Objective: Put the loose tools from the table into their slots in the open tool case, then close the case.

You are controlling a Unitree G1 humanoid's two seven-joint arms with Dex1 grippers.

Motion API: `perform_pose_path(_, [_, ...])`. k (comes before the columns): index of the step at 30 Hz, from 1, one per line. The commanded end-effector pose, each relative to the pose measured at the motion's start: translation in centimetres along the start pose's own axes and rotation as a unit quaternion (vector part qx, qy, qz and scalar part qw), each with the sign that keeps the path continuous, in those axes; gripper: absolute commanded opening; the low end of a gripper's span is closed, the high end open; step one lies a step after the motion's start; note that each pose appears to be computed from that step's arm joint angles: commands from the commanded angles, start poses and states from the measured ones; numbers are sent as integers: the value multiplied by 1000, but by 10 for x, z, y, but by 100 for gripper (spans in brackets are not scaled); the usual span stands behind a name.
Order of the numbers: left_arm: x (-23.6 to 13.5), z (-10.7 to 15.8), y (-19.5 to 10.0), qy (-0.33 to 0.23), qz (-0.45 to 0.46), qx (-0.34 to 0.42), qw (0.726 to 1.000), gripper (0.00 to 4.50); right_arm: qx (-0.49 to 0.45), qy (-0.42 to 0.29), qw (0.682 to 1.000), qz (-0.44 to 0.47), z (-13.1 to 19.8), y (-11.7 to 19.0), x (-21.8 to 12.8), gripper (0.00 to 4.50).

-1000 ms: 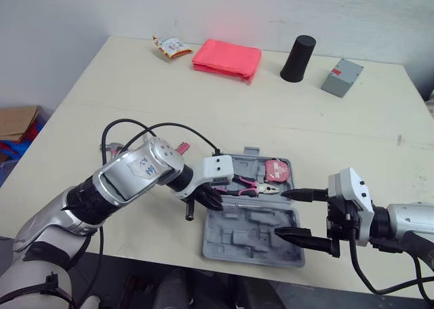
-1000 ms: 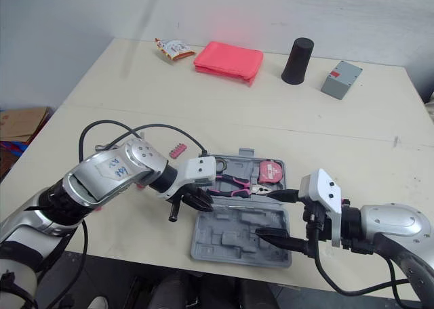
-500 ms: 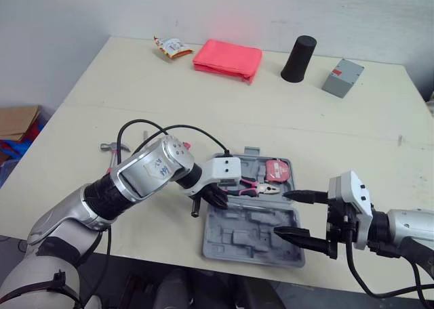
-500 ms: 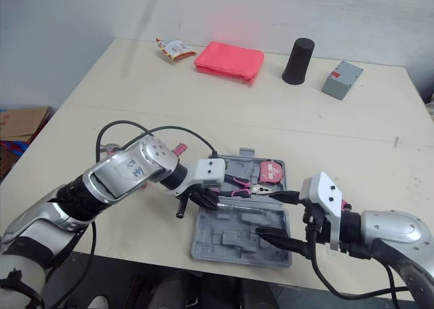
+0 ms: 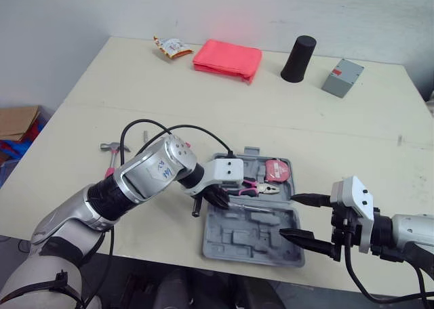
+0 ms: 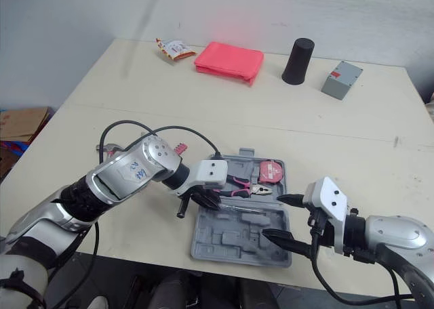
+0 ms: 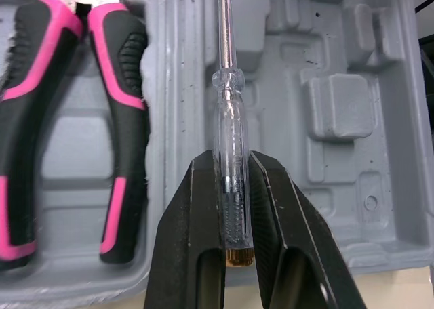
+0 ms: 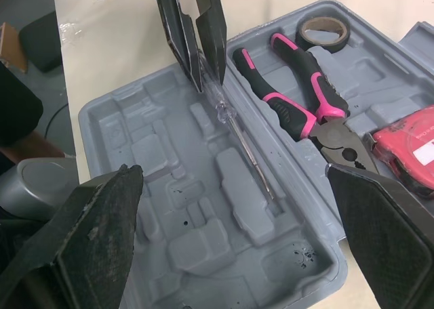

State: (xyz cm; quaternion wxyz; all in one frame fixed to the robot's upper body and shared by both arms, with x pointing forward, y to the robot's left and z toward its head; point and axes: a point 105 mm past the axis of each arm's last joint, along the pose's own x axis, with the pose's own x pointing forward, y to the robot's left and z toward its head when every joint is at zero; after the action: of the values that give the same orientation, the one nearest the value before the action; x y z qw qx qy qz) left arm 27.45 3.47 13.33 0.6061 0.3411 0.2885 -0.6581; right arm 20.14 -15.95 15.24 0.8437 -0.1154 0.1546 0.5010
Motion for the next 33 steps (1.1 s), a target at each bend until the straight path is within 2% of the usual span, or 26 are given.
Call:
perform_pose_path(1, [0, 5, -5, -2, 0, 15, 1000, 2, -17, -6, 1000, -6, 5, 1, -3, 450])
perform_pose_path(8, [7, -5, -3, 16, 5, 2, 1000, 2, -19, -9, 1000, -5, 7, -1, -2, 450])
perform_pose_path(18, [1, 2, 10, 6, 36, -20, 999, 2, -18, -11, 1000, -2, 6, 2, -1, 450])
perform_pose_path(26, [5, 2, 9, 15, 34, 5, 999, 2, -19, -15, 1000, -1, 7, 1, 0, 450])
perform_pose_path(33, [-29, 14, 11, -8, 67, 3, 998, 320, -15, -17, 1000, 4, 4, 5, 2, 450])
